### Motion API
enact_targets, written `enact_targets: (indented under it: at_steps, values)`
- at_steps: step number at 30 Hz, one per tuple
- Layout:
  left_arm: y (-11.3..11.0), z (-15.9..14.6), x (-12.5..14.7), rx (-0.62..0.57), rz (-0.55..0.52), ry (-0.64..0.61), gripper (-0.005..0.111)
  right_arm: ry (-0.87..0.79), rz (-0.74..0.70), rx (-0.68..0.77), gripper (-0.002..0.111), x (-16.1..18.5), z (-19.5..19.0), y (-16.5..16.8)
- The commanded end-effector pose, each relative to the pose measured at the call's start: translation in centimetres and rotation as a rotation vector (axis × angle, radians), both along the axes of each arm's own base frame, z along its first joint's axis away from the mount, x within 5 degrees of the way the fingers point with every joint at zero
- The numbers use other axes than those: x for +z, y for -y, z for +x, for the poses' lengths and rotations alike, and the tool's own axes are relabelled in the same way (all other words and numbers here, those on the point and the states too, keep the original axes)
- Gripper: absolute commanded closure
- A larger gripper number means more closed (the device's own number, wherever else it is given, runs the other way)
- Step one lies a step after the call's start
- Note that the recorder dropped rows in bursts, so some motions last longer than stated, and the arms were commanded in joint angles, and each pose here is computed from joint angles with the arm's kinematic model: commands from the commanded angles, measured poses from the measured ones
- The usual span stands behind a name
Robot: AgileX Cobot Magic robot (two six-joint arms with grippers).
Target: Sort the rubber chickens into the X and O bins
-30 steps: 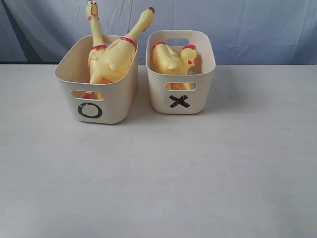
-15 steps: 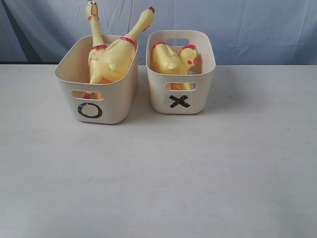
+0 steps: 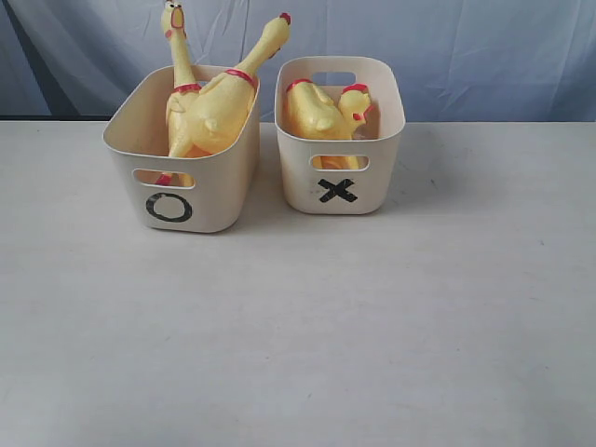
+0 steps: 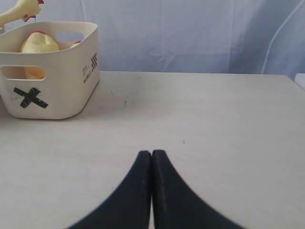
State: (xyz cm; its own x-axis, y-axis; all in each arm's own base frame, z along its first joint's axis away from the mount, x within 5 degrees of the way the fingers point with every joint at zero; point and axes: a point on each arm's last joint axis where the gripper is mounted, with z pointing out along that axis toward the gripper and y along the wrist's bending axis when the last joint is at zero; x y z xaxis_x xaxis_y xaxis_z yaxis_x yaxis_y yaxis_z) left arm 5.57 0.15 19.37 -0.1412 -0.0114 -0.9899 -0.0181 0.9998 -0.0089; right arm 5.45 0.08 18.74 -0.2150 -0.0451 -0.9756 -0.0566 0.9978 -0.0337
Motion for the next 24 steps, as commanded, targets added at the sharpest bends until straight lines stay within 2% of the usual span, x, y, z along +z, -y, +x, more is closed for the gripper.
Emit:
enact_targets:
  at_steps: [1, 24]
  values:
    - [0.04, -0.01, -0.13, -0.002, -0.020, 0.000, 0.107, 0.007, -0.003, -0.003, 0.109, -0.13, 0.00, 0.01]
    - [-0.06, -0.02, -0.15, 0.014, -0.018, -0.002, 0.107, 0.007, -0.003, -0.003, 0.109, -0.13, 0.00, 0.01]
